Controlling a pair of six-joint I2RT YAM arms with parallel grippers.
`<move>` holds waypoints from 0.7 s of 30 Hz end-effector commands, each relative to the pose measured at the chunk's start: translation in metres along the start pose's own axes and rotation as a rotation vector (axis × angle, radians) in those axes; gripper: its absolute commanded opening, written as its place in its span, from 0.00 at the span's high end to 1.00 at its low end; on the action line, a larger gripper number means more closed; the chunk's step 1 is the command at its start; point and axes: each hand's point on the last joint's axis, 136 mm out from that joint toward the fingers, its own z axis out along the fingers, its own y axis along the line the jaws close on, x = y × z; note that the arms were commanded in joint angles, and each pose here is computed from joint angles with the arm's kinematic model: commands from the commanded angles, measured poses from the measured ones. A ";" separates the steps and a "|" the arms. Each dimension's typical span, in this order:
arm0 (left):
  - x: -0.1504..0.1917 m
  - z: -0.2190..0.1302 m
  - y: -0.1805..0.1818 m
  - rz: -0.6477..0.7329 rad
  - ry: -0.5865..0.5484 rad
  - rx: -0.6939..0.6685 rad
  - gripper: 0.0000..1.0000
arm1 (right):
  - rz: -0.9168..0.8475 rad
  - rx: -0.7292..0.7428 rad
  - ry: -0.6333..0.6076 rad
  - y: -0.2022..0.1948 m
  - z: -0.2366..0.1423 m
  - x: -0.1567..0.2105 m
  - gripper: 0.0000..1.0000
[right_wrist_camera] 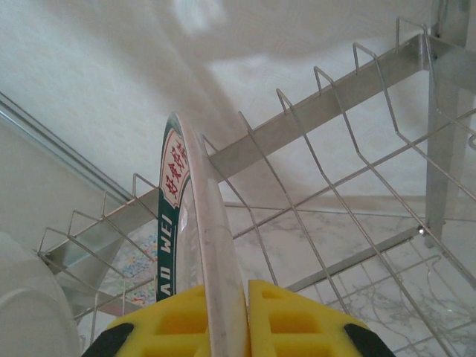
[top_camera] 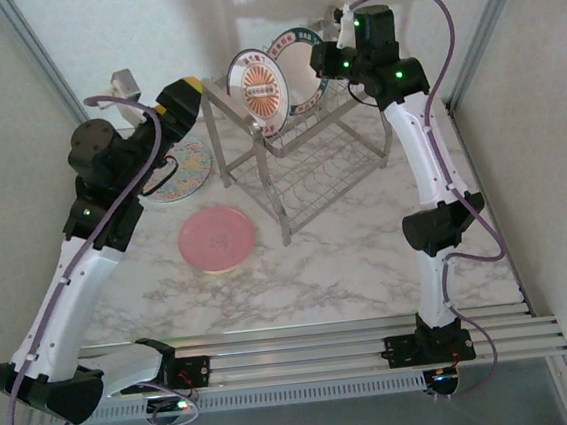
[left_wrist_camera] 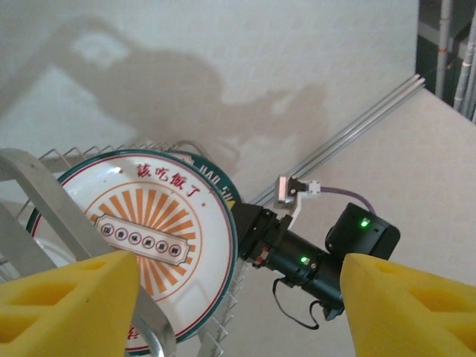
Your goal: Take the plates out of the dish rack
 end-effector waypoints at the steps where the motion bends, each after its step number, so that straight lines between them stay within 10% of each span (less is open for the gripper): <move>1: -0.018 -0.016 -0.023 0.015 -0.079 0.063 0.29 | -0.067 -0.029 -0.189 0.032 -0.053 -0.053 1.00; 21: -0.003 0.023 -0.075 0.027 -0.010 0.232 0.28 | -0.112 0.048 -0.473 0.043 -0.175 -0.111 1.00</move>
